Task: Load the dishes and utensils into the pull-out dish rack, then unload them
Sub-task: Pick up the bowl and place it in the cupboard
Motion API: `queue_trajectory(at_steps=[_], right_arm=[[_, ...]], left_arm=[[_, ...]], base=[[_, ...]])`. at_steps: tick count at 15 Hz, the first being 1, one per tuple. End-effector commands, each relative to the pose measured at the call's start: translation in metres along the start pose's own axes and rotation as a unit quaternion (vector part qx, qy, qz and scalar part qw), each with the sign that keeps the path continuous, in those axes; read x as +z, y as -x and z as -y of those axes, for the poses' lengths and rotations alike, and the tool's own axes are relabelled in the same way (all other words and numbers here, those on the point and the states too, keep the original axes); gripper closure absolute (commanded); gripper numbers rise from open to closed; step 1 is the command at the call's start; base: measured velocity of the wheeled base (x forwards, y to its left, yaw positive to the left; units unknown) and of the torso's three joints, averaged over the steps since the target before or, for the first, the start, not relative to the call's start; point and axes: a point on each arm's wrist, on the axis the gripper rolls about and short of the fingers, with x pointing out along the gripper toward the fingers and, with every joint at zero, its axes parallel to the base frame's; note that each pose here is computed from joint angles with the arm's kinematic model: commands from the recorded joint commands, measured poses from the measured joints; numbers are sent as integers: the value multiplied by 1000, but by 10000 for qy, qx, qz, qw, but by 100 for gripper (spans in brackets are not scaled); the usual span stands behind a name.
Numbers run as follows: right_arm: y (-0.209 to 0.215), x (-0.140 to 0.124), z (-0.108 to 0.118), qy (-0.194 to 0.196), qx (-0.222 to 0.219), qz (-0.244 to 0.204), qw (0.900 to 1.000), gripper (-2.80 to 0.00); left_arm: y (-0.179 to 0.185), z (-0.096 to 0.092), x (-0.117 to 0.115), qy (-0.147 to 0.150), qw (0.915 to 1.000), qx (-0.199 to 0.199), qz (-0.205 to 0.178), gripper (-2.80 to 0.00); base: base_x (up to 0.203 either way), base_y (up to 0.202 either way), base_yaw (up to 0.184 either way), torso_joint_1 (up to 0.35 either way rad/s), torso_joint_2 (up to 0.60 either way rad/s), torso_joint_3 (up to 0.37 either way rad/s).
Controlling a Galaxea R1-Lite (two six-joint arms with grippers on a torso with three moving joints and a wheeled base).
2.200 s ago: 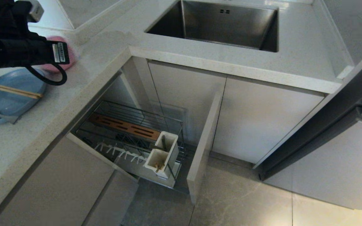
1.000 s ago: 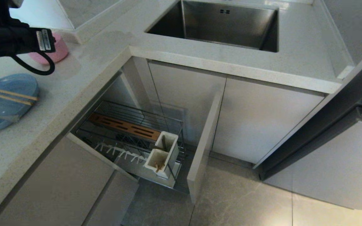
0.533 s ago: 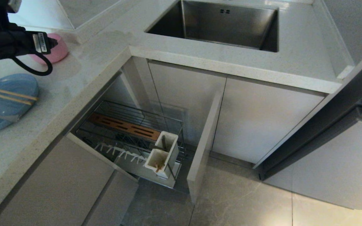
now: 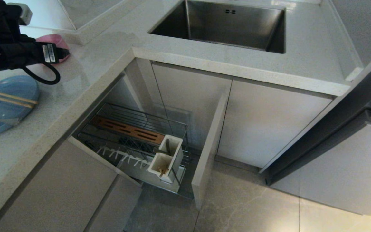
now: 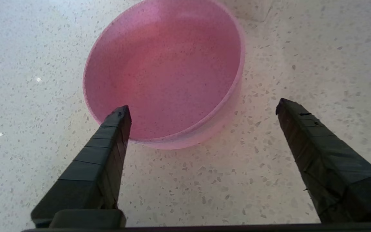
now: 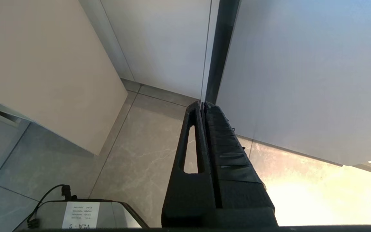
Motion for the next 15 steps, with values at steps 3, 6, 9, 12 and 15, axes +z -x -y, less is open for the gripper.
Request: queue_trajectory(at_steps=[3,6,9,12,15], right_arm=[[0,0,0,0,0,-5,10000,0],[0,0,0,0,0,-5,10000,0],[0,0,0,0,0,-6,10000,0],[0,0,0,0,0,-10,10000,0],[0,0,0,0,0,-6,10000,0]], left_arm=[[-2,1,-2,-7,10000,-28,-41,-280],[-4,2,-4,-8,9999,-161,-46,-280],[-4,2,-4,-8,9998,-201,-47,-280],[-4,3,-5,-8,9996,-272,-50,0],[-2,2,-3,0,9996,-269,-32,0]], base=[[0,0,0,0,0,0],[0,0,0,0,0,0],[0,0,0,0,0,0],[0,0,0,0,0,0],[0,0,0,0,0,0]])
